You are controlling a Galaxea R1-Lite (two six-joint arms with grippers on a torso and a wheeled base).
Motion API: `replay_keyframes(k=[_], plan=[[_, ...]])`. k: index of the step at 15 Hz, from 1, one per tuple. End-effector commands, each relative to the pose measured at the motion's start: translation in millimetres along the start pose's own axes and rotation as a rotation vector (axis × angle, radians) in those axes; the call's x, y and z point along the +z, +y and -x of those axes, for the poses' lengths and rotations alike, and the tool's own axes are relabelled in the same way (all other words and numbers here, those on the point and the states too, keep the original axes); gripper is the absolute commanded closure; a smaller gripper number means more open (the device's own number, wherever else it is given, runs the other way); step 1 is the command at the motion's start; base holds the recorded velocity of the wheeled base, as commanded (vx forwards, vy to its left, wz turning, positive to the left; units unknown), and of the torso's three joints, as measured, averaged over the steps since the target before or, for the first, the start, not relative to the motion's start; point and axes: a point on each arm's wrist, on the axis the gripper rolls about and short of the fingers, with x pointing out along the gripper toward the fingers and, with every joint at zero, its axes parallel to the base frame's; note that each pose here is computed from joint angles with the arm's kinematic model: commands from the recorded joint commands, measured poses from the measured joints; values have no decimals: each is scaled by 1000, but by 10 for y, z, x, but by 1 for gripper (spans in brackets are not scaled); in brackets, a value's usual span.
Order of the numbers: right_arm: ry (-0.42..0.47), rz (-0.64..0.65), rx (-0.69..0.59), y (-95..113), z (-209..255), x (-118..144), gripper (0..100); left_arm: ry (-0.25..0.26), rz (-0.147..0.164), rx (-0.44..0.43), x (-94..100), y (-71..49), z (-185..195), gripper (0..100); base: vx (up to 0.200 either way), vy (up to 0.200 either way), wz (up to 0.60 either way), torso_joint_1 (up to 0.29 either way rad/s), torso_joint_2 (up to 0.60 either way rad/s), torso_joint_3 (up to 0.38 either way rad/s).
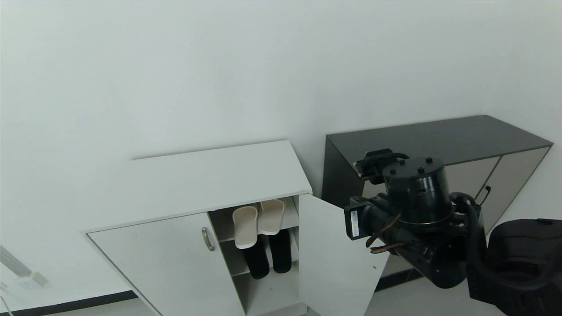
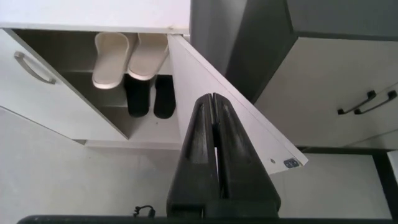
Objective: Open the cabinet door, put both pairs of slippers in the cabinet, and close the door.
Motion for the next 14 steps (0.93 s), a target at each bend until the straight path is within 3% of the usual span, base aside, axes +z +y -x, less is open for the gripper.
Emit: replay_keyframes(k=[1, 3, 10, 14], plan=[[6, 2, -8, -9, -34, -19, 100, 0, 1, 1, 0, 0, 0, 100, 0, 0, 0, 0, 0, 0], [5, 1, -9, -7, -47, -24, 100, 0, 1, 1, 0, 0, 0, 100, 0, 0, 0, 0, 0, 0], [-2, -7, -27, -43, -115, -31, 100, 0, 1, 1, 0, 0, 0, 100, -200, 0, 0, -2, 1, 4], [-34, -10, -70, -150, -251, -13, 100, 0, 1, 1, 0, 0, 0, 100, 0, 0, 0, 0, 0, 0]])
